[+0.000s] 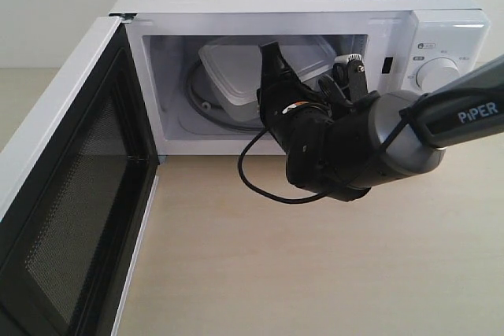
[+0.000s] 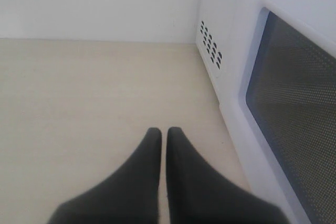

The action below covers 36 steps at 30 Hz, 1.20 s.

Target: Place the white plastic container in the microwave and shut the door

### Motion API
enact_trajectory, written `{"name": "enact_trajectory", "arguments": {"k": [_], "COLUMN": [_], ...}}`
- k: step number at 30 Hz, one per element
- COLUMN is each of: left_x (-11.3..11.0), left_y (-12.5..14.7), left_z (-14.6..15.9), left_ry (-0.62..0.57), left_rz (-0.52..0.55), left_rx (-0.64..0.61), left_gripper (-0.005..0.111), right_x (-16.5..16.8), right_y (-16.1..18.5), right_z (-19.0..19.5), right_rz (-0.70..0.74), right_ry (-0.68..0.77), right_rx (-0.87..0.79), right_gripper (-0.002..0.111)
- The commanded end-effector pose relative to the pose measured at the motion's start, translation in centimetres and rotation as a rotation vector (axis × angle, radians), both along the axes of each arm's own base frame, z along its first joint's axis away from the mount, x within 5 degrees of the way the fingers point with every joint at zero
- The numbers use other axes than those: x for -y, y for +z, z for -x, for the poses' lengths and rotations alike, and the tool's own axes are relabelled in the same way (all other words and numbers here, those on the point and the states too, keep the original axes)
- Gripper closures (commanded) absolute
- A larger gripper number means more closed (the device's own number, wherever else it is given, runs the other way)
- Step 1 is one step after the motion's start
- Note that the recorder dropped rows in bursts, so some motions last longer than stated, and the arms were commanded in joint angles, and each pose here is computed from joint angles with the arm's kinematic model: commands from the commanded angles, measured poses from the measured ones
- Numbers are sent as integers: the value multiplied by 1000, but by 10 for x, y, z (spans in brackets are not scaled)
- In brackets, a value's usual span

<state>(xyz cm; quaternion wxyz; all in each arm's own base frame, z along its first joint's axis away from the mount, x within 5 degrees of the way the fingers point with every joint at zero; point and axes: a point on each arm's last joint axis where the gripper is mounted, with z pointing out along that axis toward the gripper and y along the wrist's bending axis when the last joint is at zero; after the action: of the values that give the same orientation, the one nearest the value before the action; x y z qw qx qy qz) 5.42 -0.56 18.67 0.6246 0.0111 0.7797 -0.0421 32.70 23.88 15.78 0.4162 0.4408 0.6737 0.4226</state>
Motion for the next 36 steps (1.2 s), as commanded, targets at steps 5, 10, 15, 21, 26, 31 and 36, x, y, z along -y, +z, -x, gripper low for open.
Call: {"name": "enact_trajectory", "arguments": {"k": [5, 10, 15, 21, 26, 31, 36], "left_x": [0, 0, 0, 0, 0, 0, 0], "left_y": [-1, -1, -1, -1, -1, -1, -1], "left_z": [0, 0, 0, 0, 0, 0, 0], "left_ry": [3, 3, 3, 3, 3, 3, 3], "left_rz": [-2, -2, -2, -2, -2, -2, -2], "left_rx": [0, 0, 0, 0, 0, 0, 0], "left_gripper": [102, 102, 102, 102, 102, 102, 102], "right_x": [1, 2, 1, 11, 28, 12, 13], "right_y": [6, 4, 5, 3, 8, 16, 14], "right_z": [-2, -2, -1, 16, 46, 63, 63], "right_rz": [4, -3, -5, 12, 145, 432, 893], "right_ry": [-10, -24, -18, 25, 157, 552, 710], "right_rx": [34, 23, 18, -60, -55, 101, 294], "right_gripper": [54, 52, 52, 52, 52, 108, 108]}}
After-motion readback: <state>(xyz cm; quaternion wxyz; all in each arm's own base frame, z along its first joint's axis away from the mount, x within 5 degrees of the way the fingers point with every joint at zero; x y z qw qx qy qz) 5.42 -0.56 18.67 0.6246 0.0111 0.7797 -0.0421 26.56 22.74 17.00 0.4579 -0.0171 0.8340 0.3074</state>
